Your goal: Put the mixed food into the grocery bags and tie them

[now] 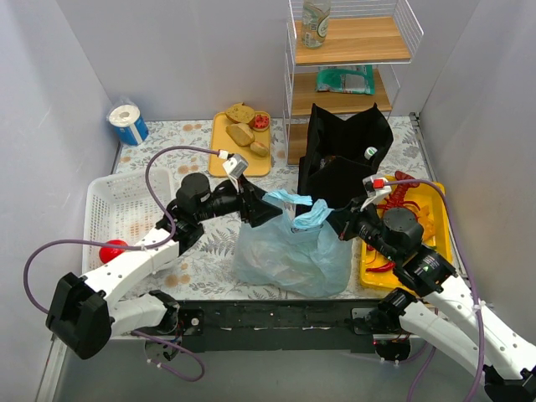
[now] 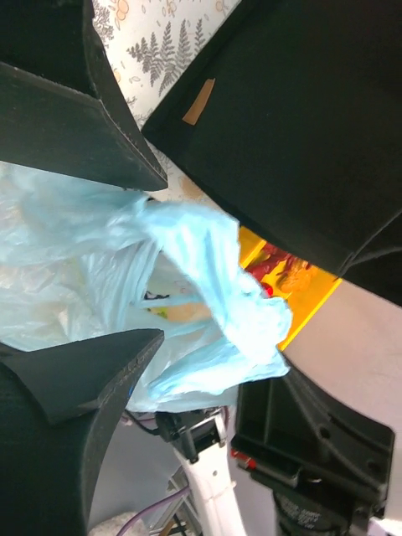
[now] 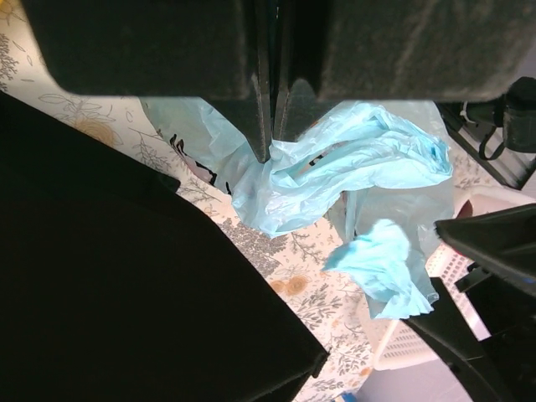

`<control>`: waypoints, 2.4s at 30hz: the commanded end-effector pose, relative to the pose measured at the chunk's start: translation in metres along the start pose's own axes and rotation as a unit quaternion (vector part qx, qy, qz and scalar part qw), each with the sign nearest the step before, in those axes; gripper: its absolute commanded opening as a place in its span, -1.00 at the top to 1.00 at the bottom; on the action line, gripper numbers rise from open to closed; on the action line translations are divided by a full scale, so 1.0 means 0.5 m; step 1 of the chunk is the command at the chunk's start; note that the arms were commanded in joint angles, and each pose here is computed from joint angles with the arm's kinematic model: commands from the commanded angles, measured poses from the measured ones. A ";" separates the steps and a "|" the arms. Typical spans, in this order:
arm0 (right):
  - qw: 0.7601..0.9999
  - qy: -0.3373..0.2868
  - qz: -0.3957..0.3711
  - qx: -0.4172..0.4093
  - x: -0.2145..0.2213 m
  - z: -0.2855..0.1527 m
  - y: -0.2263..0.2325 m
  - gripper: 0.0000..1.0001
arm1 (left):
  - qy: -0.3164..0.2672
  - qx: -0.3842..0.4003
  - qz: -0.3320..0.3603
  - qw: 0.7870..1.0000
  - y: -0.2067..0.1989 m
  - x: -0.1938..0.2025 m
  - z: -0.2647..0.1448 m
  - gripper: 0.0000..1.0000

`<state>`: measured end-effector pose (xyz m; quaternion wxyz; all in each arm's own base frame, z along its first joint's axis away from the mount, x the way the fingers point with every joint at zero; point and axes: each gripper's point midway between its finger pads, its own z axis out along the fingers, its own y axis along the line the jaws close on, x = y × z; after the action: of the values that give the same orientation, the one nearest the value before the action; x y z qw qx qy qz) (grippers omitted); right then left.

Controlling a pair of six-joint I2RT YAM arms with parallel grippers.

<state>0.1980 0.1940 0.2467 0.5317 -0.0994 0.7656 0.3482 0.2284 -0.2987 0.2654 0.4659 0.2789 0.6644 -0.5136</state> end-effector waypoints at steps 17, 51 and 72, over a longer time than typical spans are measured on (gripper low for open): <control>0.990 -0.078 0.082 -0.081 -0.046 0.040 0.059 0.97 | 0.022 0.049 0.041 0.998 -0.045 0.018 0.041 -0.16; 0.987 -0.095 0.118 -0.057 -0.039 0.090 0.072 0.97 | 0.070 0.039 0.067 0.995 -0.077 0.070 0.084 -0.48; 0.992 -0.087 -0.006 -0.088 -0.067 0.024 0.103 0.09 | 0.091 0.000 0.078 0.993 -0.052 0.069 0.081 1.00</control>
<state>0.2050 0.2379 0.2447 0.5429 -0.0668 0.7278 0.4136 0.2030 -0.3504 0.2250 0.4252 0.3702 0.6868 -0.4588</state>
